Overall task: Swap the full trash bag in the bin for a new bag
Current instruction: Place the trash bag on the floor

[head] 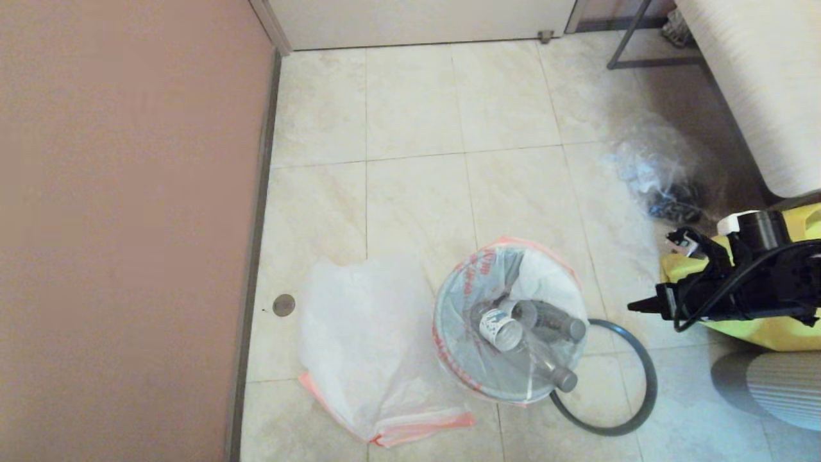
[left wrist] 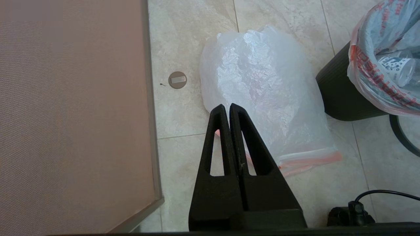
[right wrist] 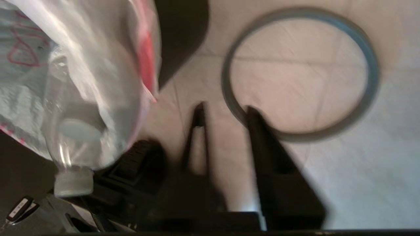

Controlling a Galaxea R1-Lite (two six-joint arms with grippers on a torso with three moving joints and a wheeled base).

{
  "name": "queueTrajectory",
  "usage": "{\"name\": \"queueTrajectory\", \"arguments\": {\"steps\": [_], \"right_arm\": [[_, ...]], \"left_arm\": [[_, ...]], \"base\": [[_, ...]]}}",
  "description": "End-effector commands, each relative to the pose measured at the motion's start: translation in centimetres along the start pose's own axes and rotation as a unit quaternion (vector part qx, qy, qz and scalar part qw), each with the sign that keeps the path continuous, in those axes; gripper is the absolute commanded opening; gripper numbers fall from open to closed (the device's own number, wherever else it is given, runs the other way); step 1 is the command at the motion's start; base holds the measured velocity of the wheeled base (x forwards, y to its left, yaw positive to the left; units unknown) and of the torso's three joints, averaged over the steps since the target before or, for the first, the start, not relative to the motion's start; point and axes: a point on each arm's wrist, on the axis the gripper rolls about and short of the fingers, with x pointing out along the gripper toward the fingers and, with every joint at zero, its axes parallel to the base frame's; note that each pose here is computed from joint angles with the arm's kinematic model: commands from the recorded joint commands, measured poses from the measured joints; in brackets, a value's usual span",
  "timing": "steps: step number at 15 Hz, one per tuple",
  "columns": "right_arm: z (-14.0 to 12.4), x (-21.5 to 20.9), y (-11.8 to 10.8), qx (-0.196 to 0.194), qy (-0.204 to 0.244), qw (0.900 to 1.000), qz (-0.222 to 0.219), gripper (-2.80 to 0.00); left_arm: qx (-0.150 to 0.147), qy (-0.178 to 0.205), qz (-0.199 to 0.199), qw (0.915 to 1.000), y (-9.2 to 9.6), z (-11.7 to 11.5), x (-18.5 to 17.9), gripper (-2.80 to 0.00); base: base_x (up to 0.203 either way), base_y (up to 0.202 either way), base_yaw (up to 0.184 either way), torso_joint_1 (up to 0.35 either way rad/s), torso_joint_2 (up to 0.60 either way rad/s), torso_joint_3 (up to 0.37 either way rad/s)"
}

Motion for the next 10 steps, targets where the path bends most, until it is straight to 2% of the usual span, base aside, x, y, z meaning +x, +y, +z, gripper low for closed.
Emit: {"name": "queueTrajectory", "arguments": {"steps": [1,5,7,10], "right_arm": [[0.1,1.4,0.7,-0.011,0.004,1.0,0.013,0.0],[0.4,3.5,1.2,-0.041,-0.033,0.999,0.011,0.0],[0.3,4.7,1.4,-0.048,-0.026,0.998,-0.006,0.0],[0.1,5.4,1.9,-0.052,-0.019,0.998,-0.003,0.0]], "left_arm": [[0.0,0.004,0.0,1.0,0.0,-0.2,0.1,-2.8],[0.0,0.004,0.0,1.0,0.0,-0.2,0.1,-2.8],[0.0,0.004,0.0,1.0,0.0,-0.2,0.1,-2.8],[0.0,0.004,0.0,1.0,0.0,-0.2,0.1,-2.8]], "base": [[0.0,0.0,0.0,0.0,0.0,0.0],[0.0,0.0,0.0,0.0,0.0,0.0],[0.0,0.0,0.0,0.0,0.0,0.0],[0.0,0.0,0.0,0.0,0.0,0.0]]}}
